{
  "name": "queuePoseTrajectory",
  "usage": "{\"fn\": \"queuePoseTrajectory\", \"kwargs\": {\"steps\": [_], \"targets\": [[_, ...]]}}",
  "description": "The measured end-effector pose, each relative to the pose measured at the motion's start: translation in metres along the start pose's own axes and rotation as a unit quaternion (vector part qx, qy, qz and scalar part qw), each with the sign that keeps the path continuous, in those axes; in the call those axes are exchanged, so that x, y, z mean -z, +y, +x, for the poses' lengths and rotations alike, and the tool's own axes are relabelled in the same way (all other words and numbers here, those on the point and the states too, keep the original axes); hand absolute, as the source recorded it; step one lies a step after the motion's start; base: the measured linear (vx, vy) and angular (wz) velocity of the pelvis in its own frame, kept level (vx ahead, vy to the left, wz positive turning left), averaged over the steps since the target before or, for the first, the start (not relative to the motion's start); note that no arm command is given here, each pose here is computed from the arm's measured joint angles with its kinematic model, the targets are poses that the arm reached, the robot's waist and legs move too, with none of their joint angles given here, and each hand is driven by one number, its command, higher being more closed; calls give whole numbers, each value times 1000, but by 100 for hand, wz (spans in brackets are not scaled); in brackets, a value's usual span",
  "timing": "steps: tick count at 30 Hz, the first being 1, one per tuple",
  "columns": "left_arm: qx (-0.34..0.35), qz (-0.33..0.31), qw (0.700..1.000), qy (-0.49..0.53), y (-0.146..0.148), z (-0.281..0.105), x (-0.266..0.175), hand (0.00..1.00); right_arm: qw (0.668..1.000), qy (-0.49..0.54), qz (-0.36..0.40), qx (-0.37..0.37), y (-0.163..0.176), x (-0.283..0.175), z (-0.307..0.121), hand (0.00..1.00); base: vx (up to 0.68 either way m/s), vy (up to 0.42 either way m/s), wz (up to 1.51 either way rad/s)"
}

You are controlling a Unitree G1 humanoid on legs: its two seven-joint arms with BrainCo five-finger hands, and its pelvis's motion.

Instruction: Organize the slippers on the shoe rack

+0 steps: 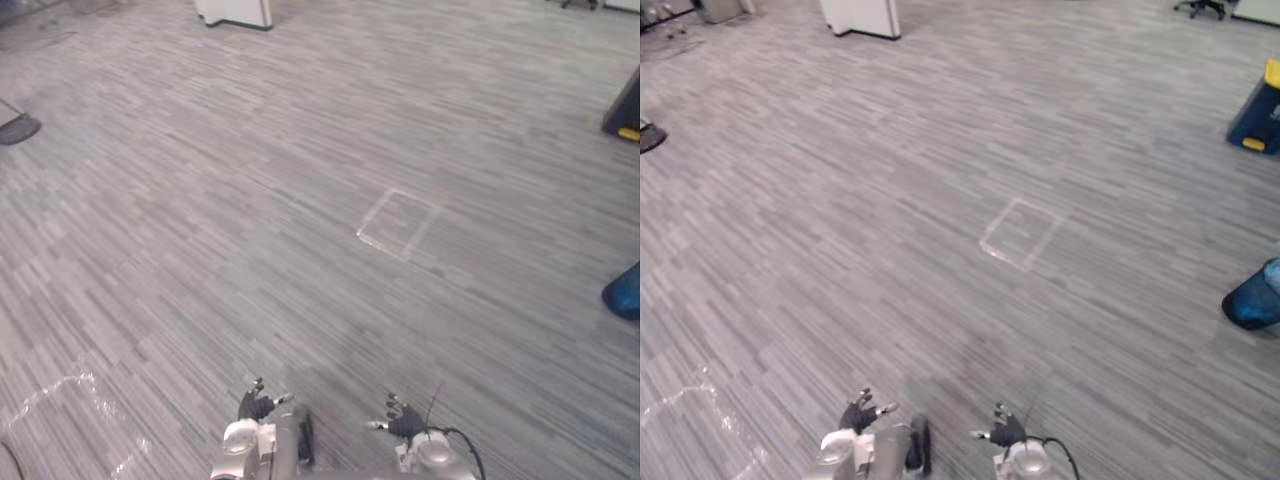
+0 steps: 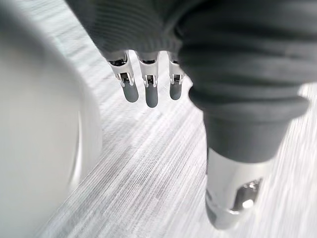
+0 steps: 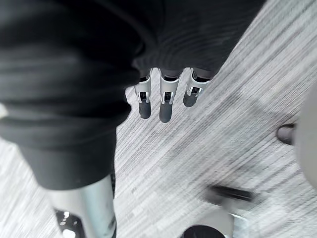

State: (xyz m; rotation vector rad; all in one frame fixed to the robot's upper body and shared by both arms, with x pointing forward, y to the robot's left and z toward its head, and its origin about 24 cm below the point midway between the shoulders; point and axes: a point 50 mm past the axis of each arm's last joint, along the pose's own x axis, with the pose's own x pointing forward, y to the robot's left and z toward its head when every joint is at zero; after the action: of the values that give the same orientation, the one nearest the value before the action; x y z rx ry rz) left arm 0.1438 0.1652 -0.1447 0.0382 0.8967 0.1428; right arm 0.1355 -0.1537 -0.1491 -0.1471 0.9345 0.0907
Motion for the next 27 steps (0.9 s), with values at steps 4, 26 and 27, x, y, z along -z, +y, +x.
{"fn": "queuePoseTrajectory", "kwargs": {"steps": [4,26,27], "targets": [[-5,16,1000,7,7,2,0,0,1000,8,14,10,-6,4,-1,0,619,195,-6],[1,-21,1000,3,-3,-2,1,0,999,-15,33,17,-6,-7,0,0,546,-72,-21],[1,-21,1000,1,-3,-1,0,0,999,-15,34,16,-4,-7,0,0,550,113,-111]]}}
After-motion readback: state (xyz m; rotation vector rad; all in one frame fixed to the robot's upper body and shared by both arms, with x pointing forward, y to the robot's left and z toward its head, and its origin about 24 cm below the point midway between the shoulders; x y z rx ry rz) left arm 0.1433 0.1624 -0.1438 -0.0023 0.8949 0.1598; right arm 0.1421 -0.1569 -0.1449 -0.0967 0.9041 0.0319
